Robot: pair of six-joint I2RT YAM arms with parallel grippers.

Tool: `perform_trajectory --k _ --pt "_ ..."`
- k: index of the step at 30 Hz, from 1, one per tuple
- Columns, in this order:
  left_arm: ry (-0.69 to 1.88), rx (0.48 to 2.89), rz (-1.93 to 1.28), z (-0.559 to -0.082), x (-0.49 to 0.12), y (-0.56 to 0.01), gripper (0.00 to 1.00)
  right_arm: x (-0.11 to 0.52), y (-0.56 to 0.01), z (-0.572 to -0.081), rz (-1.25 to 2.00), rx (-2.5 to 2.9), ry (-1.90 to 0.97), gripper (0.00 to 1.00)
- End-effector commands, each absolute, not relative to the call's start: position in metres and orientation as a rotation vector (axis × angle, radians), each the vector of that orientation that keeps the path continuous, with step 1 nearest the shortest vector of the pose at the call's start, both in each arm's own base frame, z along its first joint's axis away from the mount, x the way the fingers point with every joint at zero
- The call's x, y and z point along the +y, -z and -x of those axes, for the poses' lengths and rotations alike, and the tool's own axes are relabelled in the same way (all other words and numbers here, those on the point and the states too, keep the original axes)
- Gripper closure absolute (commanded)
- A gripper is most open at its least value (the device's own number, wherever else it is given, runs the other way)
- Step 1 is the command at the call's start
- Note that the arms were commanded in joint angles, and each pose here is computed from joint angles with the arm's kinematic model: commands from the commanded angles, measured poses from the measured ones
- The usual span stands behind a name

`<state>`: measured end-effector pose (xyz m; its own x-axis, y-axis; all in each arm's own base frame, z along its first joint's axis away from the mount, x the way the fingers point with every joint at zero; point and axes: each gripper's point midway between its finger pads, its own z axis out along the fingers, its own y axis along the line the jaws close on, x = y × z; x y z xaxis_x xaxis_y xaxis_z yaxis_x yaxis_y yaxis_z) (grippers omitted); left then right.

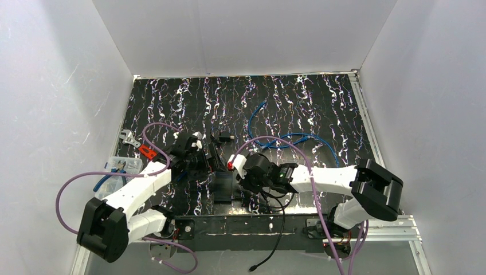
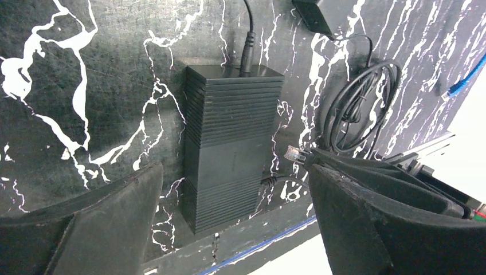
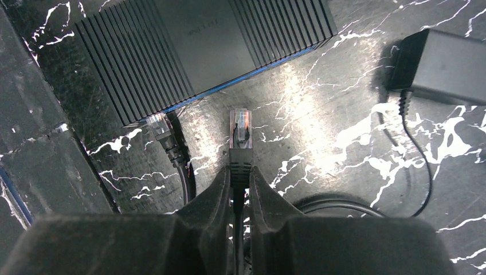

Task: Insert the plug into the switch port
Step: Pick up the power from the center of the board.

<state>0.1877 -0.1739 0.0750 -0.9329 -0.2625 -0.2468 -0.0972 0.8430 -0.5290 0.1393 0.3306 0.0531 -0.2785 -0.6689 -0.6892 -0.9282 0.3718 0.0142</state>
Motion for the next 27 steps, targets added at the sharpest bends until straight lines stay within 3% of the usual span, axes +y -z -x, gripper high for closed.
perform_trajectory --k 1,27 --pt "0.766 2.709 0.246 -0.194 -0.177 -0.066 0.02 0.345 -0.053 -0.142 1.31 2.022 -0.635 0.99" --pt "0.856 2.806 0.214 -0.181 -0.188 -0.041 0.1 0.358 -0.037 -0.127 1.369 1.94 -0.78 0.99"
